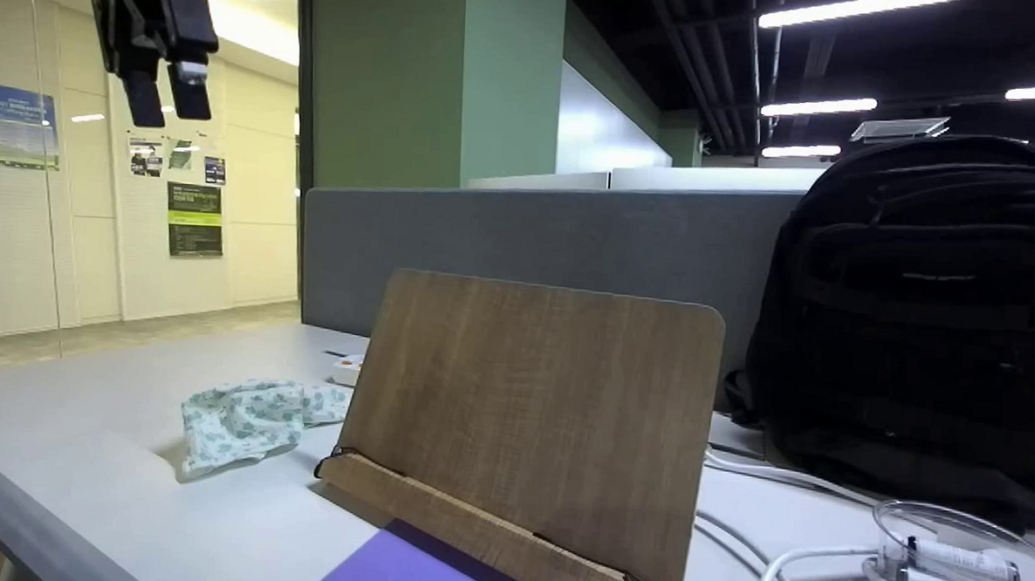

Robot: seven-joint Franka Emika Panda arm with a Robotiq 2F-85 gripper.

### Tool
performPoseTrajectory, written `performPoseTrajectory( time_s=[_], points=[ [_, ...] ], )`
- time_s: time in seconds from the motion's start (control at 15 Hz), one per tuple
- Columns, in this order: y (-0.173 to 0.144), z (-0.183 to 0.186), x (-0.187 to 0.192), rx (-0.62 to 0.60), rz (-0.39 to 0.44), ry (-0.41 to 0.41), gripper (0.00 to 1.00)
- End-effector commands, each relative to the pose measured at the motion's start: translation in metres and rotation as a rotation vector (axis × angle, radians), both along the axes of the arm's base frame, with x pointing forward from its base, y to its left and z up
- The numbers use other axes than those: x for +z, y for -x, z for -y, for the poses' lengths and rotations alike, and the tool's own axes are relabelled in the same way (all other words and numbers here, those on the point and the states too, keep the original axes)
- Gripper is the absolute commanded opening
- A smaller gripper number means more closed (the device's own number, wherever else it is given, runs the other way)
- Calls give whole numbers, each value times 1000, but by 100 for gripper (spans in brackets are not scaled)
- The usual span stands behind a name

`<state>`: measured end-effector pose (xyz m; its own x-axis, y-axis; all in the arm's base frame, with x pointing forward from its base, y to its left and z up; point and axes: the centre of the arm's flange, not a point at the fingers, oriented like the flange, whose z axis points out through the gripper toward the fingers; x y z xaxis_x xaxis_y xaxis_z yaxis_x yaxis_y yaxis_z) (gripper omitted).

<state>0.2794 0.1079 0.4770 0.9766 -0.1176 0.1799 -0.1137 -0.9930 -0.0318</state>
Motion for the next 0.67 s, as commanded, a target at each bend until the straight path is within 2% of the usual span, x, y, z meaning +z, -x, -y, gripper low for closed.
performPoseTrajectory(
  time_s=[0.0, 0.27, 0.6],
  points=[
    [0, 0, 0, 0, 0, 0, 100],
    [-7, -7, -8, 8, -21, 2, 100],
    [-37, -38, -49, 13, -85, 19, 100]
  ],
)
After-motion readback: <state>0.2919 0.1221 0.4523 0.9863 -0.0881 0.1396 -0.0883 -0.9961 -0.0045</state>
